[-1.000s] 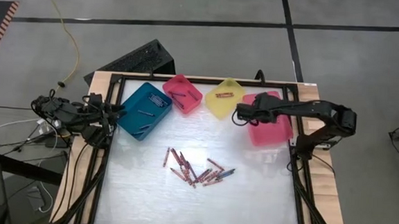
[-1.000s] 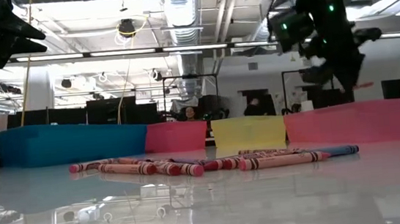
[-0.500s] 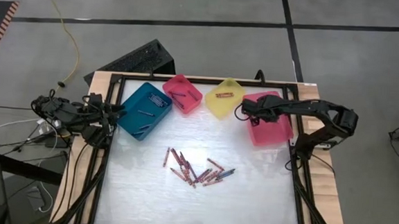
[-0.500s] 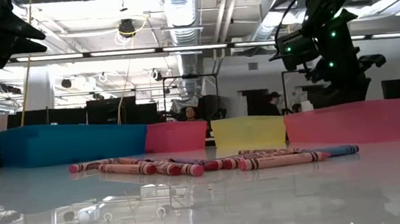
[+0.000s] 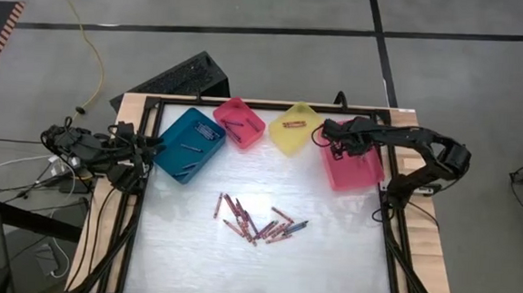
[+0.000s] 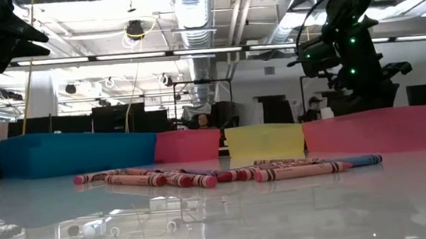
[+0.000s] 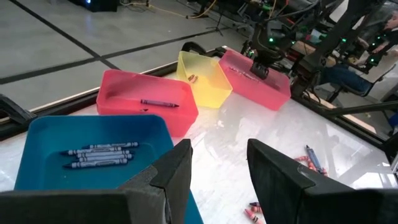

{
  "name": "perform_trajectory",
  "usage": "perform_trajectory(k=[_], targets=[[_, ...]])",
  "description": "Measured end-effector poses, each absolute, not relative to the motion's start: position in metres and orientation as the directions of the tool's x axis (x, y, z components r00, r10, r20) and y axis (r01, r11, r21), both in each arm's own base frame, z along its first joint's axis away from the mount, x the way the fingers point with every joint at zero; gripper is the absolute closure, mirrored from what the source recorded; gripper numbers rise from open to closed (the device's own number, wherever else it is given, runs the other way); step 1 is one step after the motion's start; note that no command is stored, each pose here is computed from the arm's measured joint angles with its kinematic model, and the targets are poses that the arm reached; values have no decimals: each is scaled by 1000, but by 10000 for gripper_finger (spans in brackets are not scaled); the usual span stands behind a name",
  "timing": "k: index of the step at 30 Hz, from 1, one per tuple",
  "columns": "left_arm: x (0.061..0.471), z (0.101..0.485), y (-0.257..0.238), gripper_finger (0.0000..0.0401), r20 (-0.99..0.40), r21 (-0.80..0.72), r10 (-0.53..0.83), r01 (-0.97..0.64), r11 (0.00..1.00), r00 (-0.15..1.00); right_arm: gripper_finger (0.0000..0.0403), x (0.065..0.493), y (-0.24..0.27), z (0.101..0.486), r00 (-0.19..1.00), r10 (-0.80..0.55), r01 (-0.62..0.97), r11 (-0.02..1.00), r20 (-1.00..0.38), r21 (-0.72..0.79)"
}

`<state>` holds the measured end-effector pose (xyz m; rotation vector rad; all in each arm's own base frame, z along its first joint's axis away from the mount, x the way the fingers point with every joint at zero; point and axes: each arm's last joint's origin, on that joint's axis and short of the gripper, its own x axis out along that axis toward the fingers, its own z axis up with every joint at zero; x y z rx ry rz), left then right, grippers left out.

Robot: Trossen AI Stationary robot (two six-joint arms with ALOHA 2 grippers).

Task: Sort crayons
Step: Put the pink crayon into the right pink bin, then put the red crayon into the yellow bin

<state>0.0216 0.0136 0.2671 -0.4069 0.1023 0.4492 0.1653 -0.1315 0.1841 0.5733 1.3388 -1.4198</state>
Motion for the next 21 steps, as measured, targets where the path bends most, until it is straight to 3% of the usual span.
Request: perform_trajectory(k=[4,8,12,16,21], targets=[[22,267,14,256,-185,-359,401,-441,822,897,272,169,-127,188,-285,-381,904,199,-880,-379],[22,267,14,256,-184,-359,402,-442,822,897,267,179,-113,208,-141,-458,927,250,-878,-279],[22,267,14,256,-183,-359,407,-446,820,895,269,196,-91,234,169,-480,901,430,-861,-63],[21,267,14,256,-183,-358,408,-447,820,894,269,222,-55,253,535,-352,707,684,-768,179],[22,267,14,256,-183,-360,408,-447,819,895,269,257,7,254,738,-211,451,860,-641,236]])
